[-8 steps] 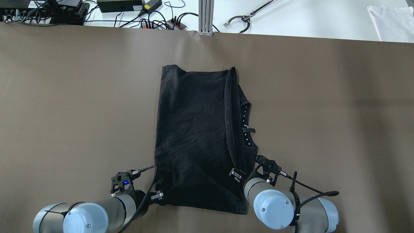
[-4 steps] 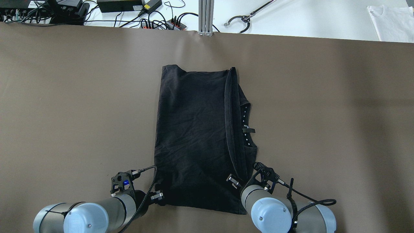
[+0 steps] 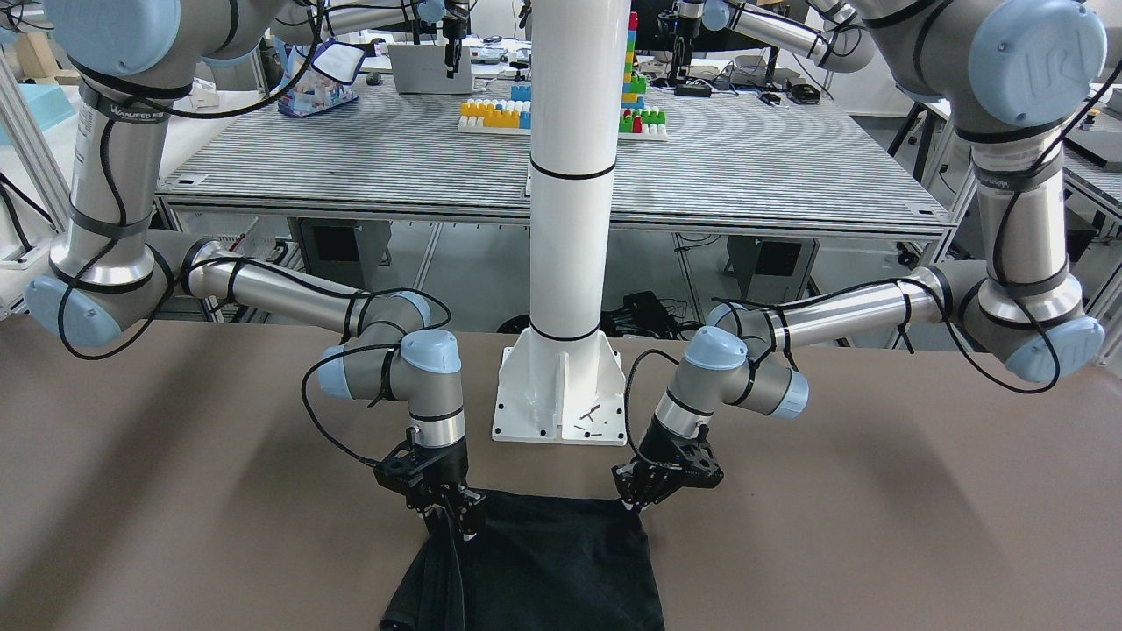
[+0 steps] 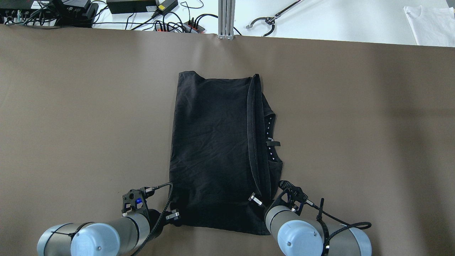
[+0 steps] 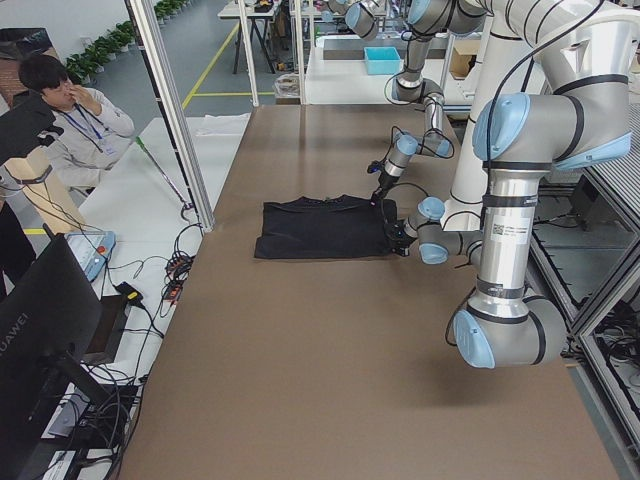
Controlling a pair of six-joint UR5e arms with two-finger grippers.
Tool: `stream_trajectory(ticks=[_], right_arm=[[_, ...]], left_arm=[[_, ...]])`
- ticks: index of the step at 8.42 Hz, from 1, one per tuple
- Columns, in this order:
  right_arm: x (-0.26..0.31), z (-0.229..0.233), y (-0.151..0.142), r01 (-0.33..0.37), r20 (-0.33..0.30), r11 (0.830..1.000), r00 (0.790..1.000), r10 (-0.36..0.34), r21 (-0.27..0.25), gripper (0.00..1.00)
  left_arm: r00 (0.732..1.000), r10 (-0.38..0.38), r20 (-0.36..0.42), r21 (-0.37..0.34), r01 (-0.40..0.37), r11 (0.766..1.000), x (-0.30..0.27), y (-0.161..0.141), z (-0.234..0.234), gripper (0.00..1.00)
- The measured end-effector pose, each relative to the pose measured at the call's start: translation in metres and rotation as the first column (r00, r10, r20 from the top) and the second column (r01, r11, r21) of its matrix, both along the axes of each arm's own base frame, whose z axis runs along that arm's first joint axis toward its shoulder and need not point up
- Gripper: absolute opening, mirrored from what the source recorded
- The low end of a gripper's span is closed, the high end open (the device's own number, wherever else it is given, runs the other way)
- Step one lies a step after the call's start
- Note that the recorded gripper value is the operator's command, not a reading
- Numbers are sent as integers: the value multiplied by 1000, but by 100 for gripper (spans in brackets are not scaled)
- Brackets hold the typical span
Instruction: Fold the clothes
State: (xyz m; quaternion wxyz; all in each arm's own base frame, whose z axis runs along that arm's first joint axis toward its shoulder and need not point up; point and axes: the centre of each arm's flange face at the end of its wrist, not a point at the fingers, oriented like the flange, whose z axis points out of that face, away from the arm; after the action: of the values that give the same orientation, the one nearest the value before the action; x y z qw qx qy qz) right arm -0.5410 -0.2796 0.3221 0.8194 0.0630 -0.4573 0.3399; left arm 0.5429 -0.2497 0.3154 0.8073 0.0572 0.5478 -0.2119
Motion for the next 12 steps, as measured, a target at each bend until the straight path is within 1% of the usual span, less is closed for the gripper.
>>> stream_trajectory(ticks=[1, 2, 4, 6, 8, 10, 12], right_arm=[[9, -3, 2, 0, 12, 1000, 1000, 0, 2, 16], [17, -6, 4, 0, 23, 1000, 1000, 0, 4, 15], [24, -8, 6, 0, 31, 1000, 1000, 0, 7, 0], [26, -9, 6, -4, 34, 1000, 999, 4, 10, 0], [31, -18, 9, -2, 53, 1000, 999, 1, 15, 0], [36, -31, 22, 15, 82, 1000, 996, -17, 22, 0], [61, -52, 46, 41, 132, 999, 990, -45, 35, 0]], left_arm=[[1000, 1, 0, 0, -1, 1000, 0, 0, 0, 0], [1000, 0, 0, 0, 0, 1000, 0, 0, 0, 0], [1000, 0, 0, 0, 0, 1000, 0, 0, 0, 0], [1000, 0, -2, 2, 0, 1000, 0, -1, -1, 0], [1000, 2, -10, 16, -2, 1000, -3, -3, -8, 0], [999, 3, -46, 28, -2, 1000, -13, -4, -27, 0], [996, 23, -86, 29, -20, 999, -46, 3, -60, 0]])
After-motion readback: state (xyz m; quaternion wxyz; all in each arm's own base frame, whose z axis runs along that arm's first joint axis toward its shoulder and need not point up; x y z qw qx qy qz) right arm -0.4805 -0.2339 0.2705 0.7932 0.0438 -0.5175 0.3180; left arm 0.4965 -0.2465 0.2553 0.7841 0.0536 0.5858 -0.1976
